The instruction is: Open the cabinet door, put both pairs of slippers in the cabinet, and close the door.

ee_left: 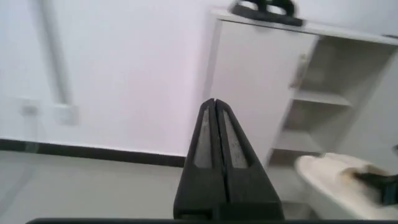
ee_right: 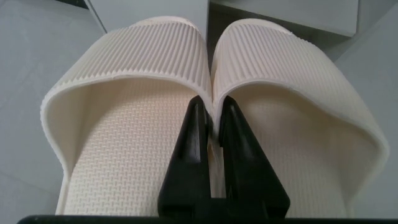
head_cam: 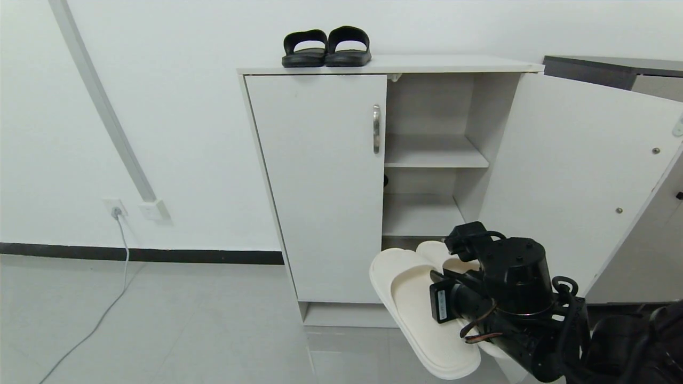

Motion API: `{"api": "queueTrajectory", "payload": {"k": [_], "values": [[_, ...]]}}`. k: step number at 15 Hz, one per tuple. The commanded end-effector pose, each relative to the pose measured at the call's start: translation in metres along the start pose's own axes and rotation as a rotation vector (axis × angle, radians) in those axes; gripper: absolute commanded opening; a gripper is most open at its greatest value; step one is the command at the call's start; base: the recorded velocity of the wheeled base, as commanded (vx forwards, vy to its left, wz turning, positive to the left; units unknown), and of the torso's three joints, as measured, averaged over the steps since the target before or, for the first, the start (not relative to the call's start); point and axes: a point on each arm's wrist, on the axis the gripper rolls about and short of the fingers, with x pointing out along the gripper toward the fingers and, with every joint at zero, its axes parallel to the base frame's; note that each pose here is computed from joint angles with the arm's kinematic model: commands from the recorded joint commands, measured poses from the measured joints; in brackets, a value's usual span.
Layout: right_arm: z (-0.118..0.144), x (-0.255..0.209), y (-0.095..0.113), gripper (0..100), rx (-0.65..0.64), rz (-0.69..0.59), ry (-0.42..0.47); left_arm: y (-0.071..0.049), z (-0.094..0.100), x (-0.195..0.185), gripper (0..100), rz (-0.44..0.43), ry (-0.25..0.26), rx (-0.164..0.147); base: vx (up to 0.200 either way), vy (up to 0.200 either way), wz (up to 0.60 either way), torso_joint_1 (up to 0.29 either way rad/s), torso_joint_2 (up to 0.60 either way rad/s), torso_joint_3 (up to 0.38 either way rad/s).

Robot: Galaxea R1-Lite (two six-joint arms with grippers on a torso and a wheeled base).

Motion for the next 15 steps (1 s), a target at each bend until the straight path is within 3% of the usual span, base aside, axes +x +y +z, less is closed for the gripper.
{"api": "queueTrajectory", "payload": {"k": [1,3,5,6,7,8,10,12,13,15], "values": [[-0.002,0.001,0.001,0,-0.004,0.002,0.007,0.007,-0.076,-0.053,0,0.146,-0.011,0.026,0.000,0.000,0.00,0.000,0.00,0.000],[-0.003,0.001,0.001,0,-0.006,0.003,0.010,0.009,-0.112,-0.051,0,0.175,0.049,0.040,0.000,0.000,0.00,0.000,0.00,0.000],[-0.004,0.001,0.001,0,-0.010,0.002,0.014,0.011,-0.135,-0.043,0,0.178,0.077,0.044,0.000,0.000,0.00,0.000,0.00,0.000],[-0.004,0.001,0.001,0,-0.010,0.003,0.014,0.012,-0.146,-0.044,0,0.139,0.076,0.060,0.000,0.000,0.00,0.000,0.00,0.000],[-0.004,0.000,0.001,0,-0.010,0.005,0.014,0.013,-0.160,-0.040,0,0.101,0.111,0.092,0.000,0.000,0.00,0.000,0.00,0.000],[-0.005,0.000,0.002,0,-0.011,0.006,0.015,0.013,-0.170,-0.036,0,0.084,0.100,0.099,0.000,0.000,0.00,0.000,0.00,0.000],[-0.005,-0.001,0.003,0,-0.015,0.010,0.017,0.010,-0.172,-0.035,0,-0.027,0.097,0.104,0.000,0.000,0.00,0.000,0.00,0.000],[-0.006,-0.001,0.005,0,-0.017,0.017,0.018,0.010,-0.172,-0.035,0,-0.067,0.097,0.145,0.000,0.000,0.00,0.000,0.00,0.000],[-0.007,-0.001,0.006,0,-0.020,0.018,0.022,0.009,-0.172,-0.035,0,-0.078,0.098,0.151,0.000,0.000,0.00,0.000,0.00,0.000],[-0.009,0.000,0.007,0,-0.025,0.019,0.027,0.009,-0.172,-0.035,0,-0.077,0.099,0.123,0.000,0.000,0.00,0.000,0.00,0.000]]}}
